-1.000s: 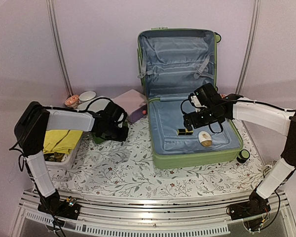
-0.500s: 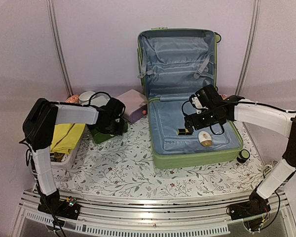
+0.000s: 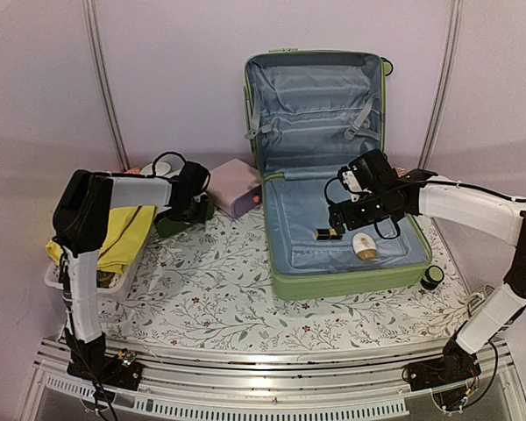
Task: Open, take out, and arrange the luggage
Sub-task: Close the drawer in the storage box, then open the drawer of the storage box.
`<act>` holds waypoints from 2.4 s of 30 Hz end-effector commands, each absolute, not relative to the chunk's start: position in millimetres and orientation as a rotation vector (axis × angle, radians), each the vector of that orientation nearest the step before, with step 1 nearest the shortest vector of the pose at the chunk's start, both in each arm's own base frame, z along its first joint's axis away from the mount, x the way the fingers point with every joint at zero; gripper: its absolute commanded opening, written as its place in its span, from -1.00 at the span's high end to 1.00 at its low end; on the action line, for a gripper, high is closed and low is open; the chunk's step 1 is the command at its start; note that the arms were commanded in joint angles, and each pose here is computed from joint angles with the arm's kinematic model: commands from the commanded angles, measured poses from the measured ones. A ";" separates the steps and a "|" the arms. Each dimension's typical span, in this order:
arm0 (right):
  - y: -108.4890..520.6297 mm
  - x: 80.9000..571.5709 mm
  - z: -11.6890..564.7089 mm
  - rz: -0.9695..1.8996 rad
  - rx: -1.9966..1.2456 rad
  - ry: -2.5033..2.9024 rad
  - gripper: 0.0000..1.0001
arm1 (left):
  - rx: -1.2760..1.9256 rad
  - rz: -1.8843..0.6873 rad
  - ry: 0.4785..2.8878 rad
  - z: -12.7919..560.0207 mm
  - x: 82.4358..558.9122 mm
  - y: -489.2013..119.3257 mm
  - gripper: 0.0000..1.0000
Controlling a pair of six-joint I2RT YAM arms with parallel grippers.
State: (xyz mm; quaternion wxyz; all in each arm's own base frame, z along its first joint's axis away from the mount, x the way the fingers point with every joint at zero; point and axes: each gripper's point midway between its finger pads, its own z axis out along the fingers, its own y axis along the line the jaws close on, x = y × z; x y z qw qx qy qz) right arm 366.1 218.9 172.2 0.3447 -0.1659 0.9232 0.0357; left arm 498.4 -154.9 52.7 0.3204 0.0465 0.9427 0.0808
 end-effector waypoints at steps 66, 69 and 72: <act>227.0 357.0 198.8 0.208 -0.438 2.352 -0.98 | 0.416 0.409 2.281 109.6 549.7 -146.2 -0.44; 225.7 355.3 199.1 0.209 -0.432 2.353 -0.98 | 0.384 0.383 2.278 114.5 549.6 -146.5 -0.41; 224.2 353.7 198.1 0.211 -0.424 2.355 -0.98 | 0.384 0.262 2.272 122.3 546.1 -161.6 -0.38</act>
